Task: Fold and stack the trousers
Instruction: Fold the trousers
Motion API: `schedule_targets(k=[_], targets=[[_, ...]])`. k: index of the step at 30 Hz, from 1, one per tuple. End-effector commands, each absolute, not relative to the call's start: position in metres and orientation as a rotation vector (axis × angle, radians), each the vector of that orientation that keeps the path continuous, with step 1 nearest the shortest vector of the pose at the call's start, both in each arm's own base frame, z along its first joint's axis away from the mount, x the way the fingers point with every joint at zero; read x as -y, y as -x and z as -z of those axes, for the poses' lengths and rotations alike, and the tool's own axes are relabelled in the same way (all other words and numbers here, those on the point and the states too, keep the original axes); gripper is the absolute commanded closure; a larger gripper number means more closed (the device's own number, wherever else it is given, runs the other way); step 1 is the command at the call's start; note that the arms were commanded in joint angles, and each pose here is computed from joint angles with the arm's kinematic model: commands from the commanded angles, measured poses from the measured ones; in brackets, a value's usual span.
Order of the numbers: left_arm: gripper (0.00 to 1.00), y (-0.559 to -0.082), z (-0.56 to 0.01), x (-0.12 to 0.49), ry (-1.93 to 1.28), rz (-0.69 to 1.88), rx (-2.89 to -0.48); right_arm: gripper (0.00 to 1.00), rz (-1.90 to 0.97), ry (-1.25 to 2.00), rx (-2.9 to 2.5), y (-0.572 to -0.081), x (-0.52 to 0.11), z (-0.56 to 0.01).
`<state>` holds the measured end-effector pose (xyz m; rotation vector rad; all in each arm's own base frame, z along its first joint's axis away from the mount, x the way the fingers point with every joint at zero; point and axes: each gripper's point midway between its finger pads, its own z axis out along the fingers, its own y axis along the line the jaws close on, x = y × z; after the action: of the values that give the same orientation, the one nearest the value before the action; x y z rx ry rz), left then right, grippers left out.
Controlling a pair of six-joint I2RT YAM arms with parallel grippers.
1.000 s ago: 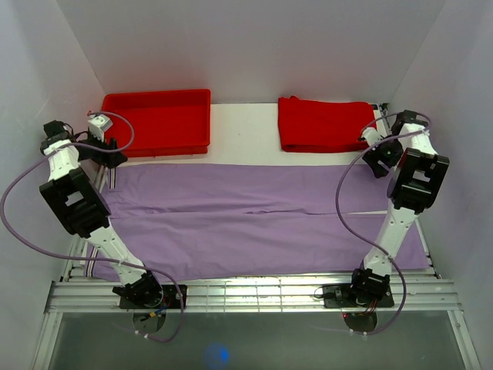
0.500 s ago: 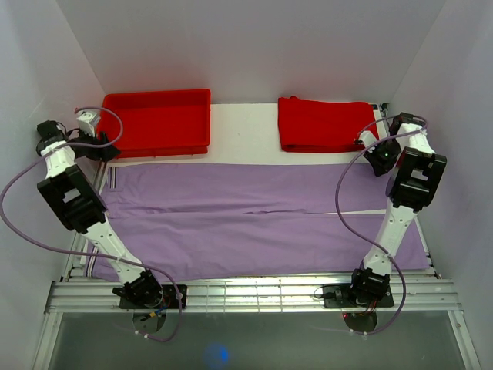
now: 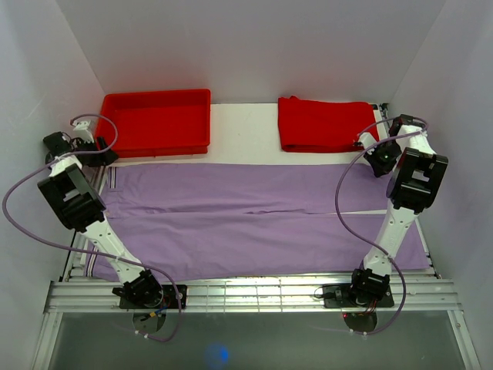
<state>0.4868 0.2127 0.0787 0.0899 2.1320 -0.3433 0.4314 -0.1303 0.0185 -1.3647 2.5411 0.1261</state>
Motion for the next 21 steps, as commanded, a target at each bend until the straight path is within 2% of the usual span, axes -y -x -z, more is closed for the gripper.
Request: schedule_targets(k=[1, 8, 10, 11, 12, 15, 19, 21], targets=[[0.33, -0.490, -0.082, -0.232, -0.016, 0.335, -2.095, 0.92, -0.246, 1.498, -2.500, -0.410, 0.121, -0.012], [0.32, -0.474, -0.065, -0.226, 0.045, 0.412, -2.128, 0.91, -0.238, 1.475, -2.527, -0.407, 0.123, -0.017], [0.32, -0.467, -0.058, -0.224, 0.063, 0.417, -2.149, 0.81, -0.223, 1.458, -2.535, -0.409, 0.125, -0.020], [0.31, -0.465, -0.058, -0.224, 0.064, 0.415, -2.151, 0.73, -0.211, 1.450, -2.534, -0.411, 0.126, -0.022], [0.31, -0.463, -0.057, -0.223, 0.068, 0.418, -2.151, 0.55, -0.201, 1.436, -2.534, -0.413, 0.126, -0.024], [0.31, -0.457, -0.051, -0.218, 0.093, 0.449, -2.164, 0.28, -0.182, 1.404, -2.518, -0.419, 0.128, -0.032], [0.31, -0.450, -0.045, -0.211, 0.103, 0.477, -2.175, 0.24, -0.179, 1.391, -2.511, -0.420, 0.128, -0.037], [0.35, -0.449, -0.046, -0.209, 0.096, 0.492, -2.171, 0.21, -0.172, 1.384, -2.509, -0.421, 0.129, -0.040]])
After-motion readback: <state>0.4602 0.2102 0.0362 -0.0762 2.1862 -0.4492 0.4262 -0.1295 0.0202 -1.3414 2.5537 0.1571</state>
